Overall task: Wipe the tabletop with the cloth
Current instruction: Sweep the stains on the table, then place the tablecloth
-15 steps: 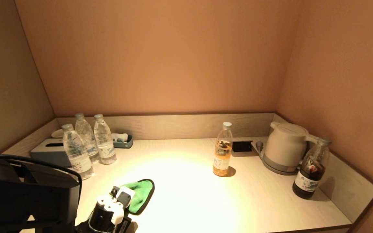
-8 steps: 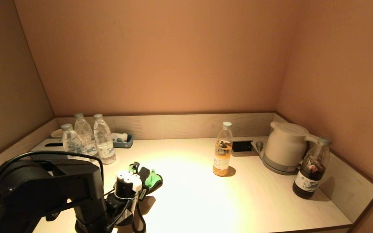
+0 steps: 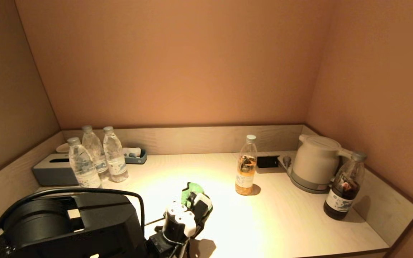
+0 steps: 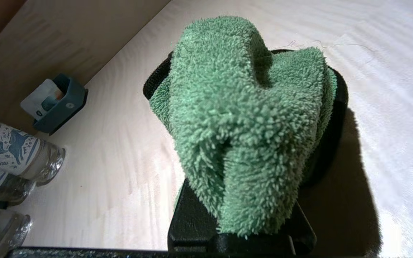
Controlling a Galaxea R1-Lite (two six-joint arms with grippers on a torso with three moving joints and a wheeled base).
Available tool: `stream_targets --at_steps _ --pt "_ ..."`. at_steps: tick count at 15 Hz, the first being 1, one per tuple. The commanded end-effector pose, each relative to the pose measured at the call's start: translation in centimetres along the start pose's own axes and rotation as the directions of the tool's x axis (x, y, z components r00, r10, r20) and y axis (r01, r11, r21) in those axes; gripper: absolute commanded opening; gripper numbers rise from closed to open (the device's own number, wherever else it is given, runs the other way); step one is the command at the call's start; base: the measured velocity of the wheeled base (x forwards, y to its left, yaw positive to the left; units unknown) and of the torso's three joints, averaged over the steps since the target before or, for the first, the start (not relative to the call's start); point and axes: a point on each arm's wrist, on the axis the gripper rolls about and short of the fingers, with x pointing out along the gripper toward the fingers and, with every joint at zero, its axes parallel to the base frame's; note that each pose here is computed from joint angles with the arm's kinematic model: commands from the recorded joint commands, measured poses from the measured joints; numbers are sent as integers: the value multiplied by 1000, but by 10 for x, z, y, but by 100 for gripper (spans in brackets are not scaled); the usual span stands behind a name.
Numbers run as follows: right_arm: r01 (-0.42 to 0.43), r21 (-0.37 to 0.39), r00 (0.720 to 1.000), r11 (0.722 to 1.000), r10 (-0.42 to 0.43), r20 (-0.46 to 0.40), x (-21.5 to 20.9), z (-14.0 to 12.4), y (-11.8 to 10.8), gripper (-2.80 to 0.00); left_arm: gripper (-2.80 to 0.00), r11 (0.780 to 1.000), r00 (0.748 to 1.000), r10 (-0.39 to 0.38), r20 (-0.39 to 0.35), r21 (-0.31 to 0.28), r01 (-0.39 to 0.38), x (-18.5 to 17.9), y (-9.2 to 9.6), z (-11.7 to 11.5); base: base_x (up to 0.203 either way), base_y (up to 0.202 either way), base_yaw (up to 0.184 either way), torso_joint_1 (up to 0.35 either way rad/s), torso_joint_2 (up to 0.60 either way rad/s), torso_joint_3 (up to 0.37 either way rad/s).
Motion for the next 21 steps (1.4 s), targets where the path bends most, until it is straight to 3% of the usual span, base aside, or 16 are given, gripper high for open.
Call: stream_targets --at_steps 1,5,9,11,14,17,19,21 --pt "0 -1 1000 1000 0 -1 0 0 0 -280 -280 1000 999 -24 31 -9 24 -24 3 12 0 0 0 0 0 0" --pt "0 1 1000 1000 0 -1 0 0 0 -280 -280 1000 1000 -17 -14 6 17 -70 45 6 0 0 0 0 0 0" --pt "0 -1 1000 1000 0 -1 0 0 0 -280 -280 999 988 35 -151 34 -31 -99 88 -27 0 0 0 0 0 0" --pt "0 -1 1000 1000 0 -1 0 0 0 -280 -280 996 972 89 -220 20 -87 -110 113 -43 0 0 0 0 0 0" --pt "0 -1 1000 1000 0 -1 0 0 0 -280 -280 977 927 198 -319 -9 -212 -122 154 -65 0 0 0 0 0 0" --pt "0 -1 1000 1000 0 -1 0 0 0 -280 -280 916 845 354 -400 -34 -400 -127 204 -81 0 0 0 0 0 0" --pt "0 -1 1000 1000 0 -1 0 0 0 -280 -280 846 777 471 -418 -35 -532 -130 242 -83 0 0 0 0 0 0" --pt "0 -1 1000 1000 0 -1 0 0 0 -280 -280 751 699 585 -410 -50 -658 -127 280 -79 0 0 0 0 0 0"
